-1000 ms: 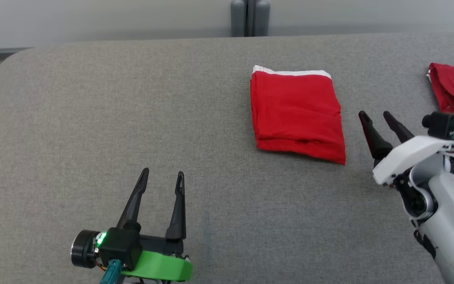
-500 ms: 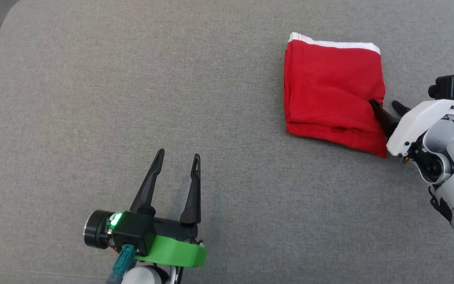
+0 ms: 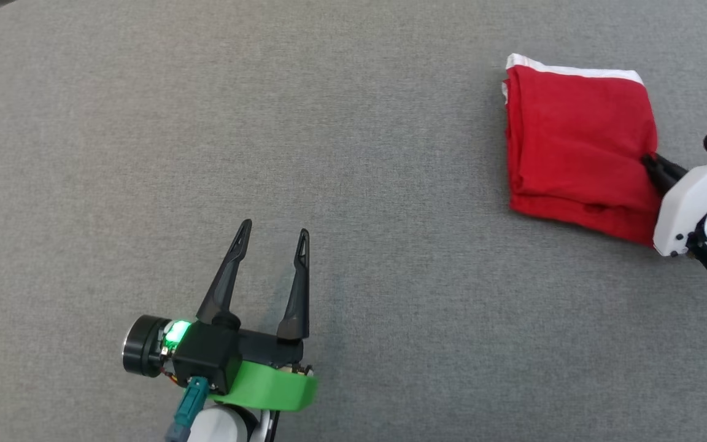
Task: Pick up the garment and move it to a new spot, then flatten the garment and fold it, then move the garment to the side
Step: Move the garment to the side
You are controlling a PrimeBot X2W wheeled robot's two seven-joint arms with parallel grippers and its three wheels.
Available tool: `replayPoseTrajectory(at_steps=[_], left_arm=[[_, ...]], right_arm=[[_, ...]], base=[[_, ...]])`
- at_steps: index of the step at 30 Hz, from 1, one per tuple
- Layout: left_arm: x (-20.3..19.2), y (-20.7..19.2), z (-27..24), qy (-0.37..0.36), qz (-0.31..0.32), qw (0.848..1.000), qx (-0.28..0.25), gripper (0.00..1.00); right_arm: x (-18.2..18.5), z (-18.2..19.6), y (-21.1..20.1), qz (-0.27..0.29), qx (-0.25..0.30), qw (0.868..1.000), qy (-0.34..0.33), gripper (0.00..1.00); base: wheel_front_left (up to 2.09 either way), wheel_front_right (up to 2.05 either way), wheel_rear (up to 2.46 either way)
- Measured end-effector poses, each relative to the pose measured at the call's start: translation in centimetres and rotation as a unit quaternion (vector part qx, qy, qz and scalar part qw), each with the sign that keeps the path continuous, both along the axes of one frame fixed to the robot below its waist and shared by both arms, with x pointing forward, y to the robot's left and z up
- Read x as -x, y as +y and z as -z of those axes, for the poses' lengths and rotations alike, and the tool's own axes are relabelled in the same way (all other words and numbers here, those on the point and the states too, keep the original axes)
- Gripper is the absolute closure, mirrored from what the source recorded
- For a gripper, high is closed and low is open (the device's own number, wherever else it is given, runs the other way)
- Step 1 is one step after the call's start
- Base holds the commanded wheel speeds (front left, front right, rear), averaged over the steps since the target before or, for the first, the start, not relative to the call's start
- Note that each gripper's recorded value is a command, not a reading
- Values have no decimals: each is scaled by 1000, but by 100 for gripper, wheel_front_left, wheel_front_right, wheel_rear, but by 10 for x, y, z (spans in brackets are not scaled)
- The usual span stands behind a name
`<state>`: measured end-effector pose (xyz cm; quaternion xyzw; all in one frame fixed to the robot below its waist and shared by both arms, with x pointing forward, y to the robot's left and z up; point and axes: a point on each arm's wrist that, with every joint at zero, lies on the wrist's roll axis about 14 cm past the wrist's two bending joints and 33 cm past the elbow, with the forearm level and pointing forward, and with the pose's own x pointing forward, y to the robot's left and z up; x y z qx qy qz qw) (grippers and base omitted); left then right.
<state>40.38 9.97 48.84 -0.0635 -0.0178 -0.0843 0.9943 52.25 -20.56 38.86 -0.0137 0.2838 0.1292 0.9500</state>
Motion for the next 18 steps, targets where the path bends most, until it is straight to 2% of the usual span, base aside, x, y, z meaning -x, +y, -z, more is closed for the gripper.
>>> replayPoseTrajectory(at_steps=[8, 18], left_arm=[[-13, -22, 7, -4, 43, 999, -15, 0], [-30, -41, 31, 12, 79, 997, -22, 0]], right_arm=[[8, -21, -82, 10, 103, 994, -42, 100], [-7, -49, -133, -14, 220, 971, -87, 100]], base=[[0, 0, 0], [0, 0, 0]])
